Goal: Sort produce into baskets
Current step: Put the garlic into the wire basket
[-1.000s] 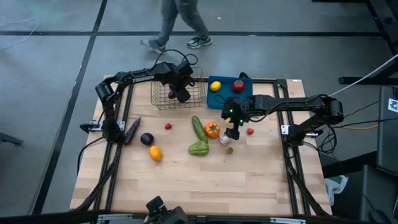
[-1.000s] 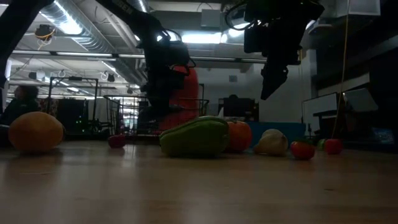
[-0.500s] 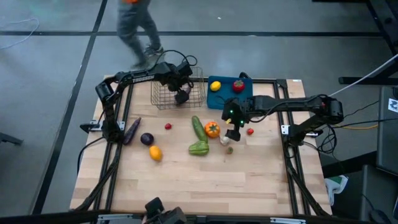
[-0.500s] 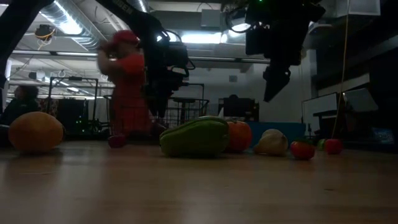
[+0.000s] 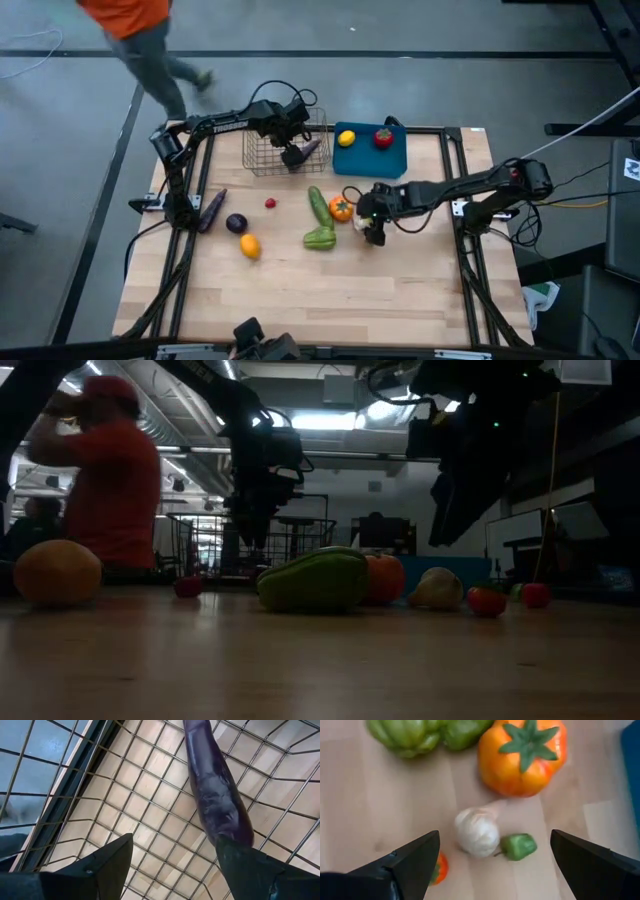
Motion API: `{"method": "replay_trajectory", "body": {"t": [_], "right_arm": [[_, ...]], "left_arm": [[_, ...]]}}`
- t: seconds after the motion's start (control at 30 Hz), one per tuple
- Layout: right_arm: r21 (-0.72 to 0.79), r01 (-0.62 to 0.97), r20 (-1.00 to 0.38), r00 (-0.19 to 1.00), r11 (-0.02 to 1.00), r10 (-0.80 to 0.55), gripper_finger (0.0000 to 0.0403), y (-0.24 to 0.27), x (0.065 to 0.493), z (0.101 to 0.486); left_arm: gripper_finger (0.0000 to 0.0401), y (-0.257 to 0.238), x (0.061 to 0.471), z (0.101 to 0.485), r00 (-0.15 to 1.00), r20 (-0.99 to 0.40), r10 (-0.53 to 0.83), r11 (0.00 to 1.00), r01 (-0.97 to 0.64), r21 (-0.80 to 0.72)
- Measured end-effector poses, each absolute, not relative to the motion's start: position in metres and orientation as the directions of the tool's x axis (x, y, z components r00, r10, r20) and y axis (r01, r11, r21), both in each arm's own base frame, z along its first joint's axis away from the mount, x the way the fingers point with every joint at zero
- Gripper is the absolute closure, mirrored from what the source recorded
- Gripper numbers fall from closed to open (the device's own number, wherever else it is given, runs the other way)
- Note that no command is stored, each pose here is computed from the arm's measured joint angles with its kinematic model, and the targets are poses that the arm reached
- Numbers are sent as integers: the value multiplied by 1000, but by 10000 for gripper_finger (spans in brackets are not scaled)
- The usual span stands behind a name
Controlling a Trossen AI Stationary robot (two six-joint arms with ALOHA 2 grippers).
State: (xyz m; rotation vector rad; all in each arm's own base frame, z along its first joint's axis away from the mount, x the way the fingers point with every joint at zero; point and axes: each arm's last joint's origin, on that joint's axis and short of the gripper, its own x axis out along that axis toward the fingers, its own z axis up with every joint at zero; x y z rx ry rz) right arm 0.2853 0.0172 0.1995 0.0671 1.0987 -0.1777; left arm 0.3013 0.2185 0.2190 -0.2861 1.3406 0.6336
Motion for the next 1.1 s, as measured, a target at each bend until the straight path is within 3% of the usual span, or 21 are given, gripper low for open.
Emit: {"method": "replay_trajectory", "body": {"t": [0.53, 0.67, 1.0, 1.1], "right_arm": [[-55, 170, -941, 320, 984, -108, 37, 18, 305, 147], [-58, 170, -944, 312, 984, -109, 78, 18, 305, 145], [-57, 162, -940, 325, 985, -108, 229, 19, 310, 154], [-64, 148, -944, 313, 987, -108, 252, 19, 313, 163]], "left_arm": [[121, 218, 301, 219, 94, -961, 261, 802, -576, 161], [121, 218, 302, 219, 95, -961, 261, 795, -586, 158], [121, 214, 303, 239, 149, -944, 295, 792, -591, 154], [121, 213, 303, 254, 186, -929, 320, 787, -599, 151]]}}
